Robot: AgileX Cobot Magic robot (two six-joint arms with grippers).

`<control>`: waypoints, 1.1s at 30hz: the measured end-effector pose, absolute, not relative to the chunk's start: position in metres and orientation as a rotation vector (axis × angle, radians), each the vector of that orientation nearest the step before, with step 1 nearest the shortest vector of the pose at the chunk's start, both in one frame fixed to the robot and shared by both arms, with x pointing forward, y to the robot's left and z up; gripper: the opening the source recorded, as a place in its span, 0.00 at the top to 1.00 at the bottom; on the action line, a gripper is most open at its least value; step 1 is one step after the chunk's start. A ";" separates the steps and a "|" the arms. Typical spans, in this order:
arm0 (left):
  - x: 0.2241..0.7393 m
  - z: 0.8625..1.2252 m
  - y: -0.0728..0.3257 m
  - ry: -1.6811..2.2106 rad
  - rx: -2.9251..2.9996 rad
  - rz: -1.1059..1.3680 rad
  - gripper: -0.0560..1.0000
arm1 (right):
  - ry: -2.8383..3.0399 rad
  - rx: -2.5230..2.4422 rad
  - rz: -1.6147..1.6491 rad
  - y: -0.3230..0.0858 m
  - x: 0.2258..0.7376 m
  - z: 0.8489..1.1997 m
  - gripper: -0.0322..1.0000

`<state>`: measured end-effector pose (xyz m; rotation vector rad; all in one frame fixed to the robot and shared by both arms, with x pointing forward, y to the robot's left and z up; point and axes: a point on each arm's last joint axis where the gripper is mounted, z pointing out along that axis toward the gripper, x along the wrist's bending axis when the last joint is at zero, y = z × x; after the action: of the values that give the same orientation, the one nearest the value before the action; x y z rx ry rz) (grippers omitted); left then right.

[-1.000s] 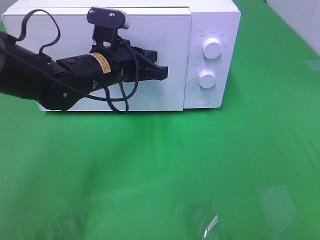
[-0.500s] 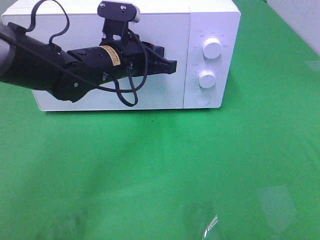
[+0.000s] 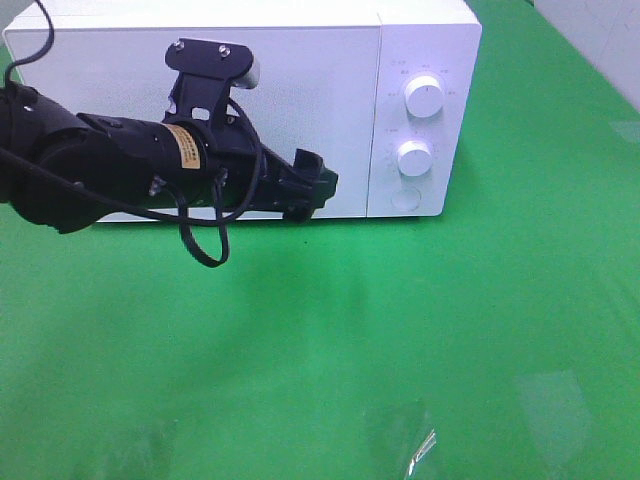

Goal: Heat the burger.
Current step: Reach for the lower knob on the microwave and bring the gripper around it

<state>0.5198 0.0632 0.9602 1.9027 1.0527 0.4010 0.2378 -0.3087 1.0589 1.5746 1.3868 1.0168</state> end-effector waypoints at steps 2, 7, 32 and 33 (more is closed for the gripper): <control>0.518 0.961 0.065 1.078 1.924 0.390 0.08 | 1.387 1.575 1.017 -0.309 0.238 1.059 0.26; 0.500 0.960 0.084 1.249 2.151 0.319 0.01 | 1.387 1.575 1.017 -0.309 0.238 1.059 0.26; 0.467 1.029 0.222 1.921 2.264 0.231 0.01 | 1.387 1.575 1.017 -0.309 0.238 1.059 0.26; 0.467 1.029 0.222 1.921 2.264 0.231 0.01 | 1.387 1.575 1.017 -0.309 0.238 1.059 0.26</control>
<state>0.4673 0.2223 1.0286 2.2637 1.9209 0.2308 0.2378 -0.3087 1.0589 1.5746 1.3868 1.0168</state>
